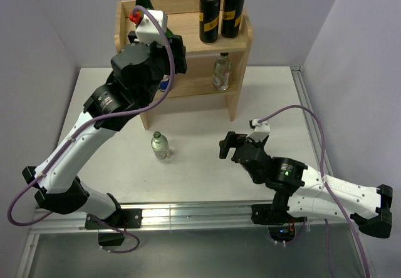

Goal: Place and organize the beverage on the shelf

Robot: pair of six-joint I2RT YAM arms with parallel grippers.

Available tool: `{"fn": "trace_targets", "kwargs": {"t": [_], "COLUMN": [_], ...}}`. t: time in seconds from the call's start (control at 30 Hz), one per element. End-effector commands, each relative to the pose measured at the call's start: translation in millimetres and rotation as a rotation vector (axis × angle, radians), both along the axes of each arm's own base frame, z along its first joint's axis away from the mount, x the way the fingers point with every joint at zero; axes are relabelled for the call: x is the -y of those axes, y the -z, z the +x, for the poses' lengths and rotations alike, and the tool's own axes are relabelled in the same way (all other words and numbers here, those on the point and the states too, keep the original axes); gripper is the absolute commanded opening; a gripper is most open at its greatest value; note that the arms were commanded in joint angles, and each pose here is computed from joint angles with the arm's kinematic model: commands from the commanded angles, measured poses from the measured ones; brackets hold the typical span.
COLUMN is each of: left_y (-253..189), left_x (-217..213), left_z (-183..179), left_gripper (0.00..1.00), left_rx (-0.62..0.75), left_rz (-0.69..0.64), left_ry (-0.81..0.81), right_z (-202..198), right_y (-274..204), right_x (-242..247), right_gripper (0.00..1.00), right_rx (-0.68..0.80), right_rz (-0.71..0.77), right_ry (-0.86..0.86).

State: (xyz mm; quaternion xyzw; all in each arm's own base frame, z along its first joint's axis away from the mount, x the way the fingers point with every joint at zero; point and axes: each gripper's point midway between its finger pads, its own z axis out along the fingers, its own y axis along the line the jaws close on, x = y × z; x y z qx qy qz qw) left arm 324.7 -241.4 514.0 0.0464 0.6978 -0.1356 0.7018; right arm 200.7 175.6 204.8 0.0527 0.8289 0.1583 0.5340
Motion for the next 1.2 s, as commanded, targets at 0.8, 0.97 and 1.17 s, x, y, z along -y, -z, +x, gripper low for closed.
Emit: {"fn": "trace_targets", "kwargs": {"t": [0.8, 0.97, 1.17], "left_y": [-63, -59, -40], "left_x": [-11, -12, -7], "left_z": [66, 81, 103], "left_gripper": [0.0, 0.0, 0.0], "left_rx": [0.211, 0.207, 0.176], "left_rz": [-0.117, -0.113, -0.089], "left_ry": [-0.046, -0.061, -0.074], "right_z": [5, 5, 6], "right_y": [11, 10, 10], "right_x": [-7, -9, -10], "right_gripper": [1.0, 1.0, 1.0], "right_rx": [0.002, 0.005, 0.005], "right_rz": [0.023, 0.022, 0.021], "right_ry": [0.017, 0.012, 0.011]}}
